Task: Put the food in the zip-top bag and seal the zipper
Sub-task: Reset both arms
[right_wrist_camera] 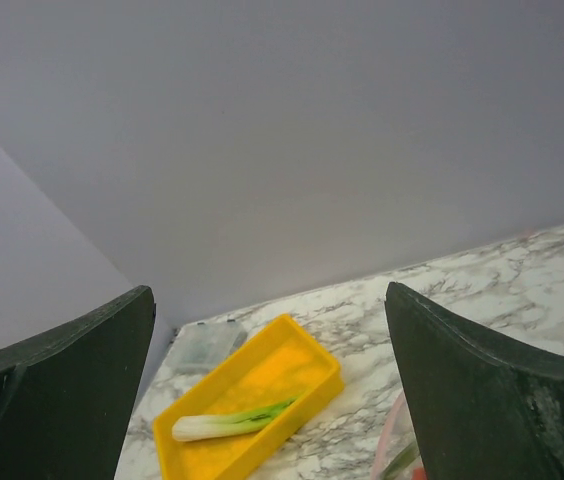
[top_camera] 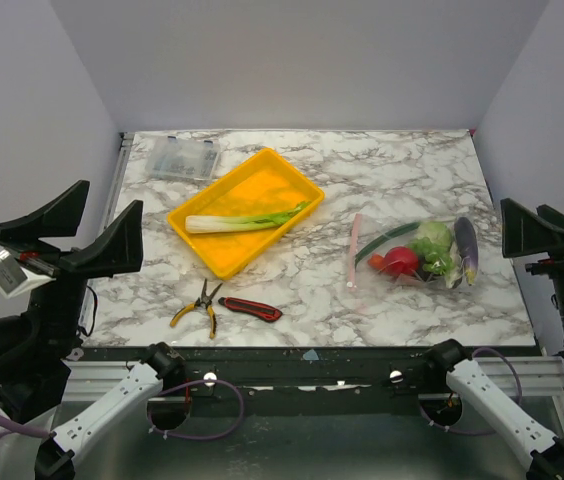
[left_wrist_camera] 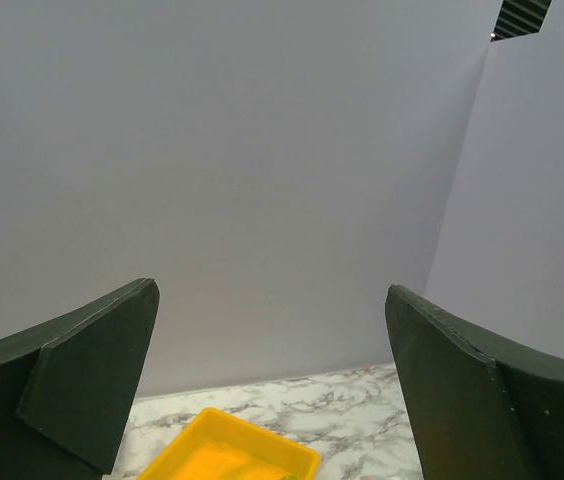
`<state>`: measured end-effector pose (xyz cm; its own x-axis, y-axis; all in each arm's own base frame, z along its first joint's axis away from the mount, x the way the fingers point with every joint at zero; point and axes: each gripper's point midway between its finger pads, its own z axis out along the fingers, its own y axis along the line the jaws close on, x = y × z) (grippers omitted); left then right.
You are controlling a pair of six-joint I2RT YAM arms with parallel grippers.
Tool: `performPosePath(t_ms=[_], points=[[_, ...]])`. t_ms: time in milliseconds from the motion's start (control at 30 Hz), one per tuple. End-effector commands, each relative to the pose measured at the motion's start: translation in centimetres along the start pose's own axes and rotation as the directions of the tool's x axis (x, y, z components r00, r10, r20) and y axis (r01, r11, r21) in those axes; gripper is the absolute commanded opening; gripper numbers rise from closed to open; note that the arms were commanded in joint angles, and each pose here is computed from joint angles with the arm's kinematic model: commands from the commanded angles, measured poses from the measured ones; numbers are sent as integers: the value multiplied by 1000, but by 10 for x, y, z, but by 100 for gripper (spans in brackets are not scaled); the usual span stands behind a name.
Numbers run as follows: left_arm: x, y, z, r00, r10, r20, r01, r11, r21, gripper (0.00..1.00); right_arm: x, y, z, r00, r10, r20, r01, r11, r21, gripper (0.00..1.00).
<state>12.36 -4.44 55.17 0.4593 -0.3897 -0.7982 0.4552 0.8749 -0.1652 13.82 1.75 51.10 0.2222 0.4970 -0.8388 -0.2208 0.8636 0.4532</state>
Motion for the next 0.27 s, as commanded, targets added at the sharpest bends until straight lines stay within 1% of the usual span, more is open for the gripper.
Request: performPosePath(t_ms=[0,67,100,200,233], points=[[-4,1,-3,1000,-26,15,26,1000,-5,99,-26,-11,-13,996,18,91,-23,998,54,100],[-2,1,-3,1000,-28,12,28,1000,-6,99,-27,-13,-16,995,19,95,-25,998,59,100],[-1,1,-3,999,-33,10,33,999,-6,99,-26,-10,-16,996,-6,89,3,999,42,100],[-2,-1,-4,999,-51,8,51,999,2,99,-19,-19,-14,998,-19,57,14,996,91,100],[-3,-2,-4,999,-54,9,54,999,7,98,-16,-15,-13,998,-31,45,28,998,65,100]])
